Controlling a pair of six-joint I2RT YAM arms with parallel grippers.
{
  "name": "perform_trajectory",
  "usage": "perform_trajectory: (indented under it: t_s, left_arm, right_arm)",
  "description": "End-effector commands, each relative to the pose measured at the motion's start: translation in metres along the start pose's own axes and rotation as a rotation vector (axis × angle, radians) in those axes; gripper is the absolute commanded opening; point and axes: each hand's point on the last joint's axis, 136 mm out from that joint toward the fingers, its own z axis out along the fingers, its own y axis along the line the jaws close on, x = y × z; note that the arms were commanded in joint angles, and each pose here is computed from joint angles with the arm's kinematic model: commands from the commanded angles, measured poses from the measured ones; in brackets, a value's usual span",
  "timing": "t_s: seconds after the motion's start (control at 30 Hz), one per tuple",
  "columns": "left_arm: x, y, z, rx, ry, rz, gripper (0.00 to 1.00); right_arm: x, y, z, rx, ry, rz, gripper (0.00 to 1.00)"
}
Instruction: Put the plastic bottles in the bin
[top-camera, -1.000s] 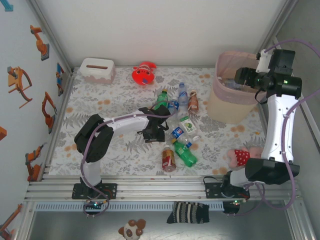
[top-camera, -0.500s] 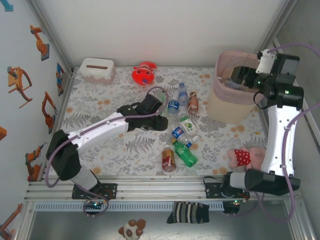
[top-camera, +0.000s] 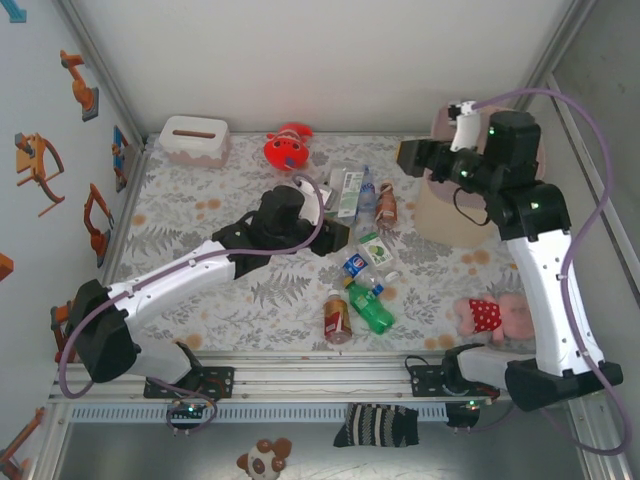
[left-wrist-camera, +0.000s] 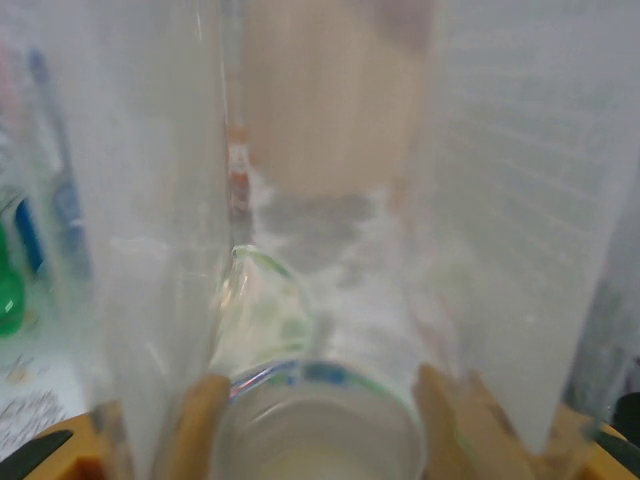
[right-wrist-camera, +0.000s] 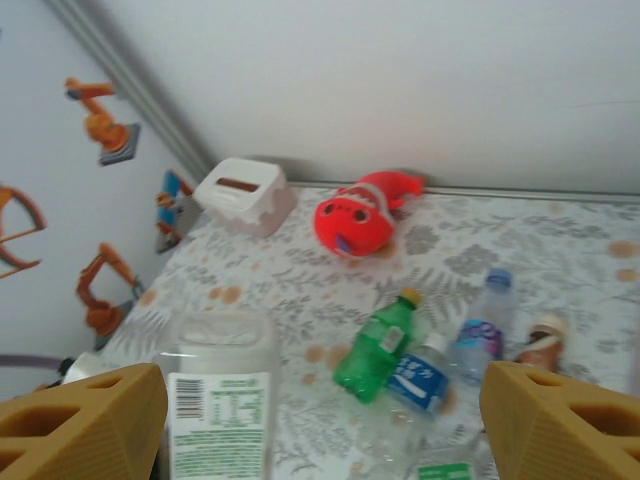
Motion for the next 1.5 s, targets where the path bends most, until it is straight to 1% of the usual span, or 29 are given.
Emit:
perform_trajectory:
  t_s: [0.0, 0.1, 0.3, 0.43, 0.6, 0.77, 0.87, 0.97, 1.03, 1.1, 1.17, 1.3, 1.47]
  left_arm:
    - [-0.031, -0.034, -0.009, 0.15, -0.124, 0.102, 0.35]
    - [-0.04, -0.039, -0.008, 0.174, -0.162, 0.105, 0.35]
    - [-0.045, -0.04, -0.003, 0.176, -0.165, 0.104, 0.36]
    - [-0.045, -0.036, 0.001, 0.156, -0.156, 0.098, 0.35]
    - [-0.046, -0.036, 0.0, 0.152, -0.159, 0.104, 0.36]
    - [-0.045, -0.034, 0.001, 0.141, -0.157, 0.104, 0.36]
    - [-0.046, -0.031, 0.0, 0.123, -0.16, 0.101, 0.38]
    - [-0.047, -0.028, -0.001, 0.106, -0.165, 0.102, 0.39]
    - [-0.048, -0.028, -0.002, 0.1, -0.171, 0.105, 0.42]
    - [-0.05, -0.028, -0.005, 0.096, -0.181, 0.106, 0.48]
    - [-0.051, -0.028, -0.007, 0.095, -0.19, 0.108, 0.55]
    - [-0.052, -0.03, -0.014, 0.101, -0.211, 0.125, 0.63]
    - [-0.053, -0.031, -0.025, 0.096, -0.231, 0.14, 0.65]
  right_arm:
    - [-0.007, 0.015, 0.008, -0.004, -0.032, -0.004, 0.81]
    - [-0.003, 0.026, 0.016, -0.017, -0.009, -0.016, 0.83]
    - [0.017, 0.051, 0.042, -0.069, 0.078, -0.044, 0.86]
    - [0.022, 0.056, 0.055, -0.064, 0.096, -0.055, 0.86]
    - [0.029, 0.052, 0.07, -0.027, 0.125, -0.036, 0.86]
    - [0.036, 0.053, 0.081, -0.018, 0.149, -0.018, 0.81]
    - [0.037, 0.054, 0.083, -0.019, 0.155, -0.008, 0.76]
    - [0.036, 0.055, 0.083, -0.017, 0.151, -0.003, 0.69]
    - [0.034, 0.054, 0.081, -0.01, 0.144, -0.003, 0.66]
    - [0.031, 0.053, 0.079, 0.002, 0.132, -0.007, 0.63]
    - [0.026, 0.051, 0.076, 0.015, 0.115, -0.016, 0.62]
    - [0.013, 0.047, 0.07, 0.049, 0.071, -0.039, 0.62]
    - [-0.012, 0.033, 0.061, 0.089, 0.02, -0.043, 0.6]
